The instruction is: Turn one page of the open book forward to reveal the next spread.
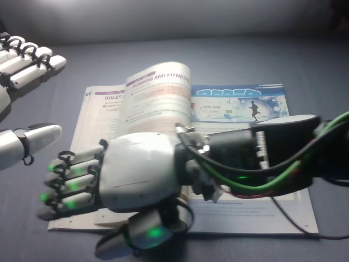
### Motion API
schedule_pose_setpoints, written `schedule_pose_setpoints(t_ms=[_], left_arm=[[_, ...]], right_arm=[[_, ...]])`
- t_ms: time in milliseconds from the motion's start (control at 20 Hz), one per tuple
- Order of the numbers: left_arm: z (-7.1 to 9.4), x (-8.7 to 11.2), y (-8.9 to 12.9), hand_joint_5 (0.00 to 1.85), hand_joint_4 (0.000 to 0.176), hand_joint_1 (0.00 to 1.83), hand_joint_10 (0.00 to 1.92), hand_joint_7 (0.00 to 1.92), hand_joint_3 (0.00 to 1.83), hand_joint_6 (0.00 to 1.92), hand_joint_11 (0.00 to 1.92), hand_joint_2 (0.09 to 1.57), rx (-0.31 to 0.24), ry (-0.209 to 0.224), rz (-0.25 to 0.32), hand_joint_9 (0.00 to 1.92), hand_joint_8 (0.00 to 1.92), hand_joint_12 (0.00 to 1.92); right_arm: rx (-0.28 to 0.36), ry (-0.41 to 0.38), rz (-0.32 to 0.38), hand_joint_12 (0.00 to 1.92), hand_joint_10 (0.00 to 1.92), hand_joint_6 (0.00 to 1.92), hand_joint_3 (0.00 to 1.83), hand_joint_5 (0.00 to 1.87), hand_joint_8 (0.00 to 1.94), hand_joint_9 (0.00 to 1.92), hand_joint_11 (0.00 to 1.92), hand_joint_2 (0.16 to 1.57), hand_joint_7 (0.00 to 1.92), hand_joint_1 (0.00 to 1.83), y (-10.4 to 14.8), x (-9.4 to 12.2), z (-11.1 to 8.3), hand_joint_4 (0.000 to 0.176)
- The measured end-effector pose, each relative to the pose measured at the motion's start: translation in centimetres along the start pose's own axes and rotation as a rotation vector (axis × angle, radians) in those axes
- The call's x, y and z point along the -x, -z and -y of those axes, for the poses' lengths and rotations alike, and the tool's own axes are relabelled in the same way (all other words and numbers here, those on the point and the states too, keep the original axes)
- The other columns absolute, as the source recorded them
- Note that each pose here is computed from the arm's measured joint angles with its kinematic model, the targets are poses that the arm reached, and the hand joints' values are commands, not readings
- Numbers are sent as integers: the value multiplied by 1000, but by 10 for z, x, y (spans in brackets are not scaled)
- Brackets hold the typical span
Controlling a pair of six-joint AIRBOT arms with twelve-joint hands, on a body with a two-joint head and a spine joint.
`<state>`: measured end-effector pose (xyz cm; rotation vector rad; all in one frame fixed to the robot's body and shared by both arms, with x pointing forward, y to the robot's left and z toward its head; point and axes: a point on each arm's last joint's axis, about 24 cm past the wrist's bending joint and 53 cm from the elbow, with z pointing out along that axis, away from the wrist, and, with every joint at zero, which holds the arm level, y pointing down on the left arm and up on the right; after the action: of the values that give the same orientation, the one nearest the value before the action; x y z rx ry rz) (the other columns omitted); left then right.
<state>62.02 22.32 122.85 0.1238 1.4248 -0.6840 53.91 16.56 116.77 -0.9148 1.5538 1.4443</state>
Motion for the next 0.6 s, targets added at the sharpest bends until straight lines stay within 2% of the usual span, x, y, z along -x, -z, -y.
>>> schedule_pose_setpoints(t_ms=[50,100,200,300,350,450,500,600], left_arm=[[0,2,0,172,0,0,5,203,0,6,139,1334,0,-3,3,185,9,60],[0,4,1,161,0,0,0,186,0,1,127,1348,3,2,10,162,1,56],[0,3,1,148,0,0,1,179,5,0,134,1358,6,8,10,159,0,60],[1,3,1,145,0,0,0,174,3,0,134,1356,7,11,11,157,0,60],[1,3,1,154,0,0,5,182,6,3,143,1364,6,11,11,169,3,64],[3,5,3,143,0,0,0,177,5,0,119,1364,5,13,14,157,0,55],[3,6,3,141,0,0,0,173,10,0,93,1378,5,12,17,147,0,44],[3,8,4,132,0,0,0,171,15,0,81,1393,4,10,23,135,0,40]], right_arm=[[8,-4,10,134,13,7,0,513,10,471,287,1288,549,0,8,4,-3,0],[19,-15,31,110,2,1,0,480,1,405,237,1288,489,0,21,13,-7,0],[36,-40,72,96,3,0,7,449,1,396,212,1306,477,0,39,27,-12,0],[45,-58,116,115,8,8,5,516,7,447,283,1332,534,0,56,42,-14,0],[37,-58,126,95,1,1,0,496,1,411,245,1323,498,0,63,46,-11,0],[-6,-61,136,101,6,8,0,584,5,469,262,1334,562,0,74,52,2,0],[-29,-74,146,73,0,1,0,548,0,407,197,1326,516,0,78,55,7,0],[-75,-83,172,83,0,0,3,537,0,386,215,1343,503,0,96,65,20,0]])
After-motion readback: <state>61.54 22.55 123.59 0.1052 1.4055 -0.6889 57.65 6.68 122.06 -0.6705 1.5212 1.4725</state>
